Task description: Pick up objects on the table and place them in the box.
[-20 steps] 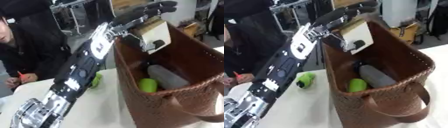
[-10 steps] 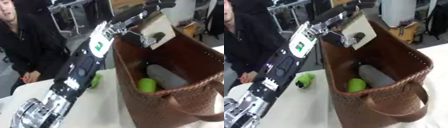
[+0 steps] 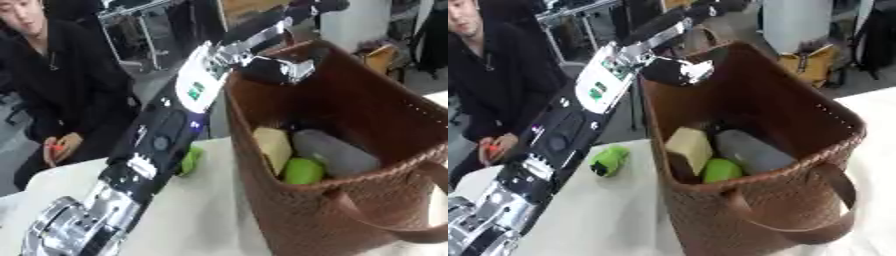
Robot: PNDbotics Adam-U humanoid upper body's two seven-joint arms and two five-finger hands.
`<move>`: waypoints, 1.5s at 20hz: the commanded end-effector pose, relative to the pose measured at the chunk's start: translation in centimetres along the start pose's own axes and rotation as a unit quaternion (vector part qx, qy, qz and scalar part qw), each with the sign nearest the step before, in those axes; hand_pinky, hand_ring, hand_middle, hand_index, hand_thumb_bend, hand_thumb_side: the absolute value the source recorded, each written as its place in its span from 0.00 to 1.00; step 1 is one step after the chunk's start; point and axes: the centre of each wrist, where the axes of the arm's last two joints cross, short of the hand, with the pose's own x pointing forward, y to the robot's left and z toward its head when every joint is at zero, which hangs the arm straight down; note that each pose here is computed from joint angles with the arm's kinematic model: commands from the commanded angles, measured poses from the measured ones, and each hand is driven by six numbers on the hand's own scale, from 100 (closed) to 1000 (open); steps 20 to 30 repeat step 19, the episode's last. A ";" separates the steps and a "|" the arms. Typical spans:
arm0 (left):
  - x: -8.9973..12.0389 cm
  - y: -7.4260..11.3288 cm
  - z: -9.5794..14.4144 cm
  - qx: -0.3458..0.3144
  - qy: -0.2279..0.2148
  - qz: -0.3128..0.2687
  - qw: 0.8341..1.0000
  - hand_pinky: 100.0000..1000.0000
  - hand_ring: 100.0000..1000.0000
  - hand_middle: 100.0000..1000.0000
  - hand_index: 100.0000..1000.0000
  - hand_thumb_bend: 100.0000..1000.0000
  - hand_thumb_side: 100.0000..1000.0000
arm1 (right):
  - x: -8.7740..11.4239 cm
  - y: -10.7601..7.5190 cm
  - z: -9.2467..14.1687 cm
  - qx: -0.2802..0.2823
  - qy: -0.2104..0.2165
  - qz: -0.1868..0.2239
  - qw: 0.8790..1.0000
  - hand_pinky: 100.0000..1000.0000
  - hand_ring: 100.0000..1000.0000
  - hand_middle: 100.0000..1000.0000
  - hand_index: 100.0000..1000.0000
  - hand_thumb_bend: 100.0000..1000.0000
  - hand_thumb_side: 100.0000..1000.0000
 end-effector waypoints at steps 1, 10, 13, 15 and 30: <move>0.4 2.4 0.3 -0.103 -0.096 -0.080 0.987 1.00 1.00 1.00 1.00 0.00 0.38 | 0.2 -0.1 -0.8 -0.001 -0.019 -0.008 1.000 0.81 0.74 0.67 0.76 0.00 0.98; 1.7 4.6 1.4 -0.003 -0.107 -0.066 0.992 0.95 1.00 1.00 1.00 0.00 0.20 | 0.1 -0.7 -0.4 -0.003 -0.017 -0.003 1.000 0.81 0.74 0.67 0.76 0.00 0.99; 3.7 6.8 3.7 0.089 -0.113 -0.060 0.988 0.87 0.97 0.95 0.99 0.00 0.24 | 0.1 -1.3 -0.1 -0.009 -0.017 0.007 1.000 0.81 0.74 0.67 0.76 0.00 0.99; 5.1 7.4 4.6 0.115 -0.113 -0.056 0.985 0.81 0.92 0.89 0.94 0.00 0.27 | 0.1 -1.5 0.1 -0.012 -0.016 0.010 1.000 0.81 0.74 0.67 0.75 0.00 0.99; 7.4 7.8 8.1 0.153 -0.101 -0.045 0.982 0.74 0.87 0.85 0.93 0.00 0.35 | 0.0 -1.9 0.4 -0.020 -0.015 0.017 1.000 0.81 0.74 0.67 0.75 0.00 1.00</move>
